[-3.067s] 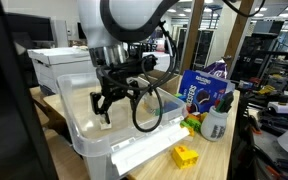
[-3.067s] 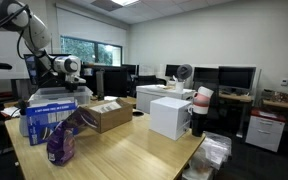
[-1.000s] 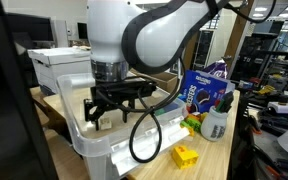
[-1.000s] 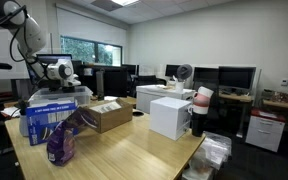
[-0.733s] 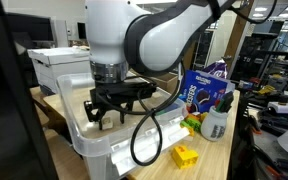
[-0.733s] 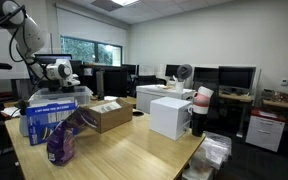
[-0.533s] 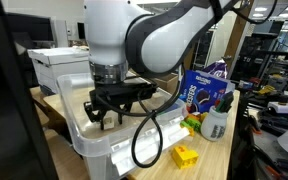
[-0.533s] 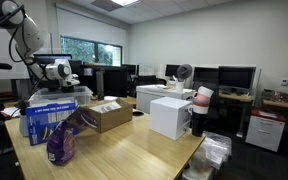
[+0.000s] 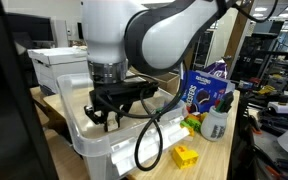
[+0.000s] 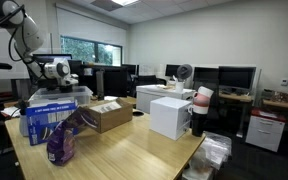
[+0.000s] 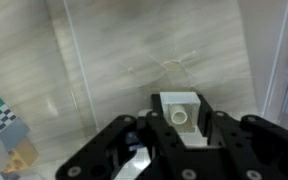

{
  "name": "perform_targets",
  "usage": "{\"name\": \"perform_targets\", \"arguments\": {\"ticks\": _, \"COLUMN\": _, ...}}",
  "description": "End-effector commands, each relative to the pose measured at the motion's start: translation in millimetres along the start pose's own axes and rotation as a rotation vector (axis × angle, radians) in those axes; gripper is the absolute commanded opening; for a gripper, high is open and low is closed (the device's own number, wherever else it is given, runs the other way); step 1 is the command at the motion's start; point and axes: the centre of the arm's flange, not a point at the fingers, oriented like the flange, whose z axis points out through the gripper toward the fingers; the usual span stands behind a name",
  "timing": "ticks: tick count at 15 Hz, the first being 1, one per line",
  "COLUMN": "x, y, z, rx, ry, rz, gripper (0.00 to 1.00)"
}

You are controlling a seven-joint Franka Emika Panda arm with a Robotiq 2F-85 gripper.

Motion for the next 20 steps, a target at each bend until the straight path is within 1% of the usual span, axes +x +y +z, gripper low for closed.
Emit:
{"name": "perform_targets", "arguments": {"ticks": 1, "x": 8, "y": 7, "z": -37, "rx": -0.018, "ry": -0.035, "rz": -0.063, "gripper": 0.10}}
{"name": "perform_targets", "arguments": {"ticks": 4, "x": 15, "y": 6, "z": -69, "rx": -0.055, "ry": -0.004, "rz": -0.092, "gripper": 0.10}}
{"name": "perform_targets", "arguments": {"ticks": 8, "x": 30, "y": 12, "z": -127, "rx": -0.079, "ry": 0.049, "rz": -0.098, "gripper": 0.10}}
{"name": "perform_targets", "arguments": {"ticks": 11, "x": 43, "y": 25, "z": -164, "rx": -0.098, "ry": 0.096, "rz": -0.070, "gripper": 0.10}}
{"name": "perform_targets", "arguments": {"ticks": 13, "x": 50, "y": 39, "z": -181, "rx": -0.117, "ry": 0.116, "rz": -0.046, "gripper": 0.10}}
{"name": "perform_targets", "arguments": {"ticks": 15, "x": 57, "y": 62, "z": -191, "rx": -0.132, "ry": 0.120, "rz": -0.018, "gripper": 0.10}}
{"name": "perform_targets", "arguments": {"ticks": 16, "x": 60, "y": 78, "z": -191, "rx": -0.126, "ry": 0.102, "rz": 0.006, "gripper": 0.10}}
{"name": "perform_targets", "arguments": {"ticks": 20, "x": 63, "y": 125, "z": -179, "rx": -0.129, "ry": 0.082, "rz": 0.058, "gripper": 0.10}}
